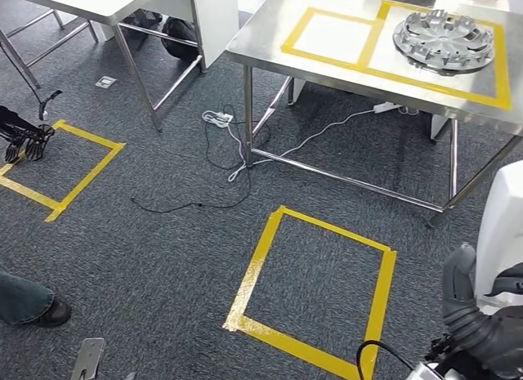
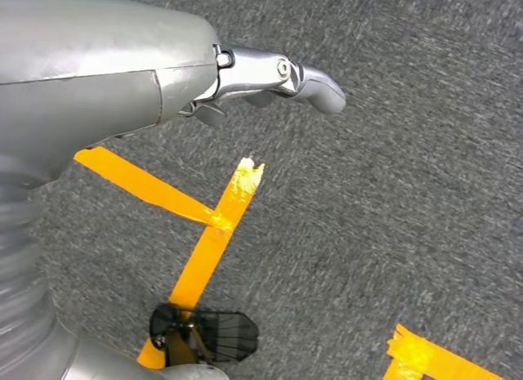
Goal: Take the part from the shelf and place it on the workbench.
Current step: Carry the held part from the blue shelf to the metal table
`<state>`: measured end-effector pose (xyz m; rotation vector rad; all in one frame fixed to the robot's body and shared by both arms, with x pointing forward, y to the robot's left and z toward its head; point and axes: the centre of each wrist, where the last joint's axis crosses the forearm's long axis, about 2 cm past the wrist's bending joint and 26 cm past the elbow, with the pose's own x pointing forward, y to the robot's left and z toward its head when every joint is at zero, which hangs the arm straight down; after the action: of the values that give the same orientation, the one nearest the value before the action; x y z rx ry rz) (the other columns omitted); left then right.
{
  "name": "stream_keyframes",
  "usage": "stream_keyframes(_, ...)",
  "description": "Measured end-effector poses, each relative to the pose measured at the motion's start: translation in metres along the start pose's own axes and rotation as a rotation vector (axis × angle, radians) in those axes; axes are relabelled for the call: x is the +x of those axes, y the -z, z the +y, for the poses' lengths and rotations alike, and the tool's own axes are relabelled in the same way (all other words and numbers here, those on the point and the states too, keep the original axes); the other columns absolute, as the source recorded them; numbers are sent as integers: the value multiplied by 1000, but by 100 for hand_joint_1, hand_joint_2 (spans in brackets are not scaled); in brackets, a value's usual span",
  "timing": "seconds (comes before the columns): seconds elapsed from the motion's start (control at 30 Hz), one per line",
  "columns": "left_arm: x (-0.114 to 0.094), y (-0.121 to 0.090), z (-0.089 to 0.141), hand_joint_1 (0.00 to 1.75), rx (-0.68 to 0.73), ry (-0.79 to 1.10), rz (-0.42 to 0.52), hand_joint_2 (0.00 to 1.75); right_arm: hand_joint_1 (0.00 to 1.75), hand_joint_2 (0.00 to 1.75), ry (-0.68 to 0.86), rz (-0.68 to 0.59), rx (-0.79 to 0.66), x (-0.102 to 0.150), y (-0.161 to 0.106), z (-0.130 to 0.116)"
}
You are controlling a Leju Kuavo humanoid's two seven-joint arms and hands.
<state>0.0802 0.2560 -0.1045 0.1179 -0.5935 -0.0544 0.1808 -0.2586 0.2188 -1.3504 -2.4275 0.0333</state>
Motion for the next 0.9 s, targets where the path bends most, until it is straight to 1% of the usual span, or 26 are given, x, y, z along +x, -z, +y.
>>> stream_keyframes(0.43, 3, 1, -2, 0, -7, 2, -5, 175, 175, 175, -26, 3, -3, -9, 1, 1)
stream_keyframes(0.63, 0, 0, 0, 0, -5, 5, -1, 175, 175, 175, -33, 8, 1, -11, 0, 2)
stream_keyframes(0.9, 2, 1, 1, 0, -2, 7, -5, 175, 175, 175, -45, 3, -20, -19, 6, 4)
